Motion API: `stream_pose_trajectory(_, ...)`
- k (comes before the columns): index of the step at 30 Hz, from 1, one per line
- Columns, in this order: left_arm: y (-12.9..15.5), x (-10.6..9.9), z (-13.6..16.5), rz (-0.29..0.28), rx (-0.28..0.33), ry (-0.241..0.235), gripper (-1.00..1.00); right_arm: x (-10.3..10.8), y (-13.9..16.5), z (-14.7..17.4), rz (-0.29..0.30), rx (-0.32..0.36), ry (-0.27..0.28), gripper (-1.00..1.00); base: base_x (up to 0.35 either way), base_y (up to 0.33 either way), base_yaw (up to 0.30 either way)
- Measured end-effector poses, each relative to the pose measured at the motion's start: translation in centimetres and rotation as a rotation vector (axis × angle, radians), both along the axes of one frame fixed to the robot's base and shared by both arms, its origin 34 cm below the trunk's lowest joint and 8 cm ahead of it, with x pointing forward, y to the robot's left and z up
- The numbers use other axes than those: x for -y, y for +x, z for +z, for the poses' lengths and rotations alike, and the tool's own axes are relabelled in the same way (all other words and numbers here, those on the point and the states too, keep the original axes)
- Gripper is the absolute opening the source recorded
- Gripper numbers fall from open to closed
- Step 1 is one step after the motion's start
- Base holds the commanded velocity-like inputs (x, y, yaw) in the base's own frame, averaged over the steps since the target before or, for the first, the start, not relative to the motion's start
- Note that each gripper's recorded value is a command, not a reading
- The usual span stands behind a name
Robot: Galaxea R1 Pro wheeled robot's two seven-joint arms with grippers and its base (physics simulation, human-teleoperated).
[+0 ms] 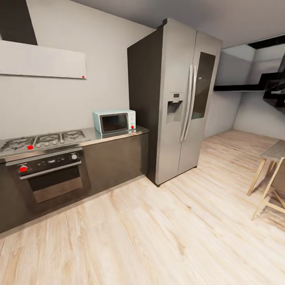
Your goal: In the kitchen, take the popcorn bag from the countertop, put it into the microwave, and heat it until the popcorn is cooked so the cooked popcorn ends up inside the bag.
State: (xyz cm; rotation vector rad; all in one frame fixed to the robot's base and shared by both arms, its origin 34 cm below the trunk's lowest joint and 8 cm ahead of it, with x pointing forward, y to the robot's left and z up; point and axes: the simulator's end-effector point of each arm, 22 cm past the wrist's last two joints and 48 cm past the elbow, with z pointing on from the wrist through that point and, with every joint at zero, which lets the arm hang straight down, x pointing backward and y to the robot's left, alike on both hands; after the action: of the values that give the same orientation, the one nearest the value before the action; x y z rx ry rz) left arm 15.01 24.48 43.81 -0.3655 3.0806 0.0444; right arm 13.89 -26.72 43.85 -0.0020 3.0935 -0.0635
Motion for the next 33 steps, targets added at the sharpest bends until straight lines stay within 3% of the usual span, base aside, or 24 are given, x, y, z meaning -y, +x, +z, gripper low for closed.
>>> stream_pose_trajectory(25, -0.13, -0.08, -0.01, 0.000, -0.007, 0.000, 1.00, -0.91, -0.10, -0.02, -0.002, -0.004, 0.012, 1.00, 0.304, -0.159, 0.000)
stream_pose_trajectory(33, -0.35, -0.05, -0.01, 0.001, -0.014, -0.002, 1.00, -0.28, -0.03, -0.01, 0.000, -0.002, 0.004, 1.00, 0.318, -0.082, 0.000)
